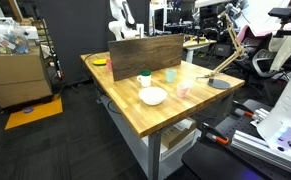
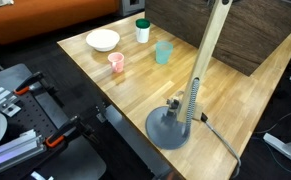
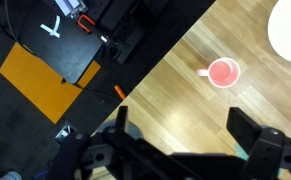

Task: Pour the contents in the pink cup into the white bowl

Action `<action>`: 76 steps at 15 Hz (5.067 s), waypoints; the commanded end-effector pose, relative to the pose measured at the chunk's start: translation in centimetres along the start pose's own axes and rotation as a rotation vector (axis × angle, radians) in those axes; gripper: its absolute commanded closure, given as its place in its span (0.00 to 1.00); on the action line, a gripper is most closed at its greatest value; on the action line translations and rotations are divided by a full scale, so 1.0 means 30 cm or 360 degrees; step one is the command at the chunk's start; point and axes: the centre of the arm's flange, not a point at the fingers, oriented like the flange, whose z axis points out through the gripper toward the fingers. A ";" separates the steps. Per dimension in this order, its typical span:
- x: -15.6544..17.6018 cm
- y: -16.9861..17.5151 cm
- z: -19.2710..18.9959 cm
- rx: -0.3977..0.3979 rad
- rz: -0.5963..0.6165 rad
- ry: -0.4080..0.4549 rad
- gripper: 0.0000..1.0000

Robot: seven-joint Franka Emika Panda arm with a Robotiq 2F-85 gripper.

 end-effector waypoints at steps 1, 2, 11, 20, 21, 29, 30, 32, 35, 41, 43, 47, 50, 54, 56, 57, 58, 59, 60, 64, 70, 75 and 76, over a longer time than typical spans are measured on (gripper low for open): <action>0.002 -0.002 0.008 -0.0006 0.0012 -0.0006 0.00; -0.001 -0.006 0.008 -0.0008 0.0019 -0.0005 0.00; 0.065 -0.034 0.040 0.0075 0.0185 -0.0041 0.00; 0.175 -0.063 0.298 -0.0013 0.0571 -0.0109 0.00; 0.177 -0.066 0.296 -0.0012 0.0580 -0.0107 0.00; 0.181 -0.072 0.294 0.0007 0.0607 -0.0104 0.00; 0.185 -0.084 0.313 0.0030 0.0650 -0.0128 0.00; 0.177 -0.102 0.342 0.0067 0.0785 -0.0183 0.00; 0.157 -0.124 0.378 0.0093 0.1005 -0.0208 0.00; 0.155 -0.131 0.389 0.0046 0.1012 -0.0192 0.00; 0.157 -0.130 0.389 0.0047 0.1014 -0.0192 0.00; 0.157 -0.130 0.386 0.0076 0.1074 -0.0166 0.00; 0.126 -0.134 0.382 0.0179 0.1297 -0.0085 0.00; 0.021 -0.129 0.425 0.0223 0.1582 -0.0086 0.00; -0.041 -0.112 0.456 0.0178 0.1702 -0.0095 0.00; 0.016 -0.143 0.457 0.0139 0.1599 -0.0125 0.00; -0.008 -0.134 0.470 0.0129 0.1641 -0.0127 0.00; -0.019 -0.128 0.470 0.0133 0.1662 -0.0127 0.00; -0.021 -0.125 0.464 0.0140 0.1672 -0.0126 0.00; -0.020 -0.124 0.460 0.0146 0.1679 -0.0125 0.00; -0.011 -0.100 0.502 0.0171 0.1852 -0.0185 0.00; -0.023 -0.094 0.513 0.0101 0.1833 -0.0182 0.00; -0.023 -0.095 0.512 0.0102 0.1833 -0.0181 0.00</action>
